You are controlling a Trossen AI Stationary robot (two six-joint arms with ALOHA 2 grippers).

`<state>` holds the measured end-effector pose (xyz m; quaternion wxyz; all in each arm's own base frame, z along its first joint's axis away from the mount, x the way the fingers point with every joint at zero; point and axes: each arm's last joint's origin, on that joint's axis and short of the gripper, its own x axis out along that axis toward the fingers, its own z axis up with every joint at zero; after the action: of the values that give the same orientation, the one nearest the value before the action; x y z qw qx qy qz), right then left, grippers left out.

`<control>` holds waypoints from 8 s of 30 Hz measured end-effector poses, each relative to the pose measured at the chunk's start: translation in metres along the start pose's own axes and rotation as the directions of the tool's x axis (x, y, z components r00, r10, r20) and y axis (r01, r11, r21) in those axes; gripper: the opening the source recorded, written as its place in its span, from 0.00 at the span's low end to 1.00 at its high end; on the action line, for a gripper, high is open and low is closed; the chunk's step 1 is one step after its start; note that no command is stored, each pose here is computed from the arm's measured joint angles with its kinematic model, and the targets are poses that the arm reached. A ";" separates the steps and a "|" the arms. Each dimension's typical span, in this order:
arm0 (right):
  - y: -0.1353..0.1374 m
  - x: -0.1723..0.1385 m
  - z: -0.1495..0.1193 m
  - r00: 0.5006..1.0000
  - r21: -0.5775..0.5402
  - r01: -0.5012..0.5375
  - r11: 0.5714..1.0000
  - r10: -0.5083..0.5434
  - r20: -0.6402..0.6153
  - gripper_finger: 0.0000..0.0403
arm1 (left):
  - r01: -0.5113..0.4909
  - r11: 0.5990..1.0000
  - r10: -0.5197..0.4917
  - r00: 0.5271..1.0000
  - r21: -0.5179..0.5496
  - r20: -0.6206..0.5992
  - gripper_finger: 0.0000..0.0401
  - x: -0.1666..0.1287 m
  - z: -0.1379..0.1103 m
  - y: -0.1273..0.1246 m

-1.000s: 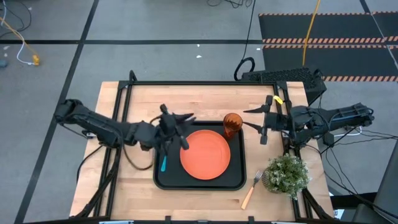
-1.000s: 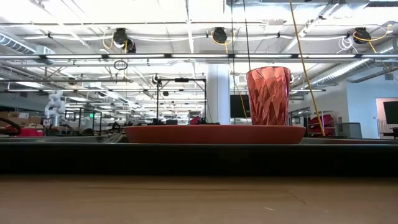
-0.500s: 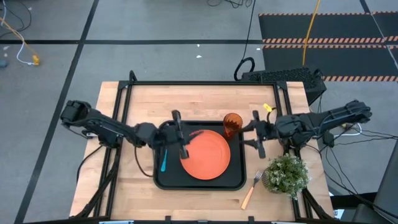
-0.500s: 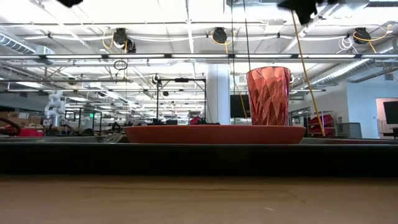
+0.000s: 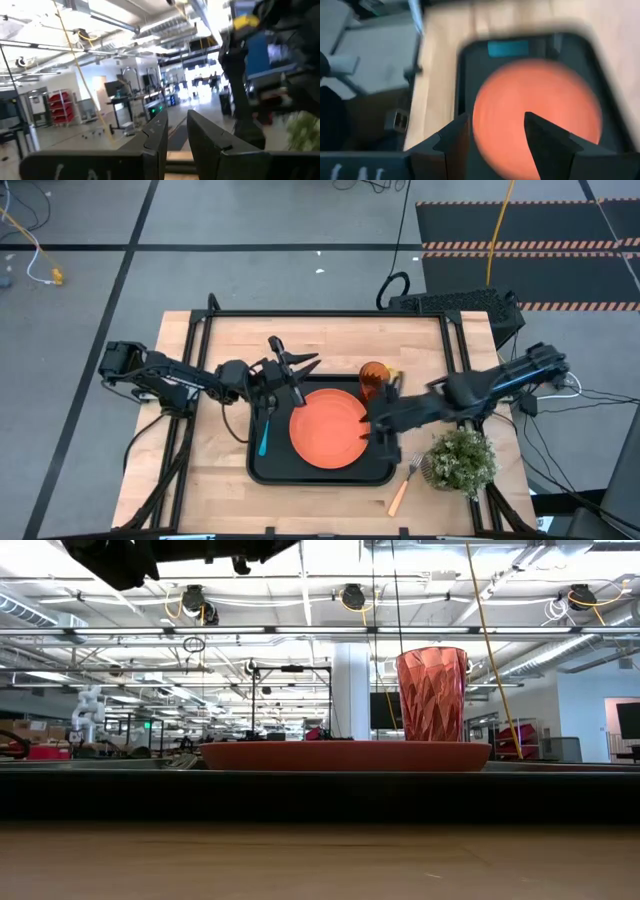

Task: Pick and place plate/cup/fork/spoon on tray
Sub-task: Put the pink fork on the black serving tray

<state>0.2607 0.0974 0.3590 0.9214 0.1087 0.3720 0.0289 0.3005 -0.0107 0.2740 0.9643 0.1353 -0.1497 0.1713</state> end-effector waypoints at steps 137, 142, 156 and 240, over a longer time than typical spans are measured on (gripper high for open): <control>0.011 0.227 0.013 0.989 0.642 0.005 0.767 -0.099 0.112 0.05 | 0.229 0.970 -0.241 0.940 -0.080 -0.242 0.19 -0.186 0.081 0.097; 0.003 0.227 0.019 0.976 0.576 0.039 0.816 -0.154 0.153 0.05 | 0.208 0.973 -0.224 0.959 -0.101 -0.175 0.19 -0.193 0.087 0.103; -0.013 0.234 0.031 0.961 0.456 0.036 0.889 -0.156 0.229 0.05 | 0.195 0.981 -0.196 0.975 -0.020 -0.105 0.19 -0.192 0.094 0.106; -0.032 0.114 0.086 0.874 -0.271 0.374 0.887 -0.240 0.422 0.22 | 0.202 0.884 -0.467 0.398 -0.422 -0.789 0.19 -0.169 0.008 0.049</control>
<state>0.4016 0.0665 0.3344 0.9724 -0.1118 0.1897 -0.0768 0.1287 -0.0184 0.2347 0.9250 -0.0708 0.3733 -0.0045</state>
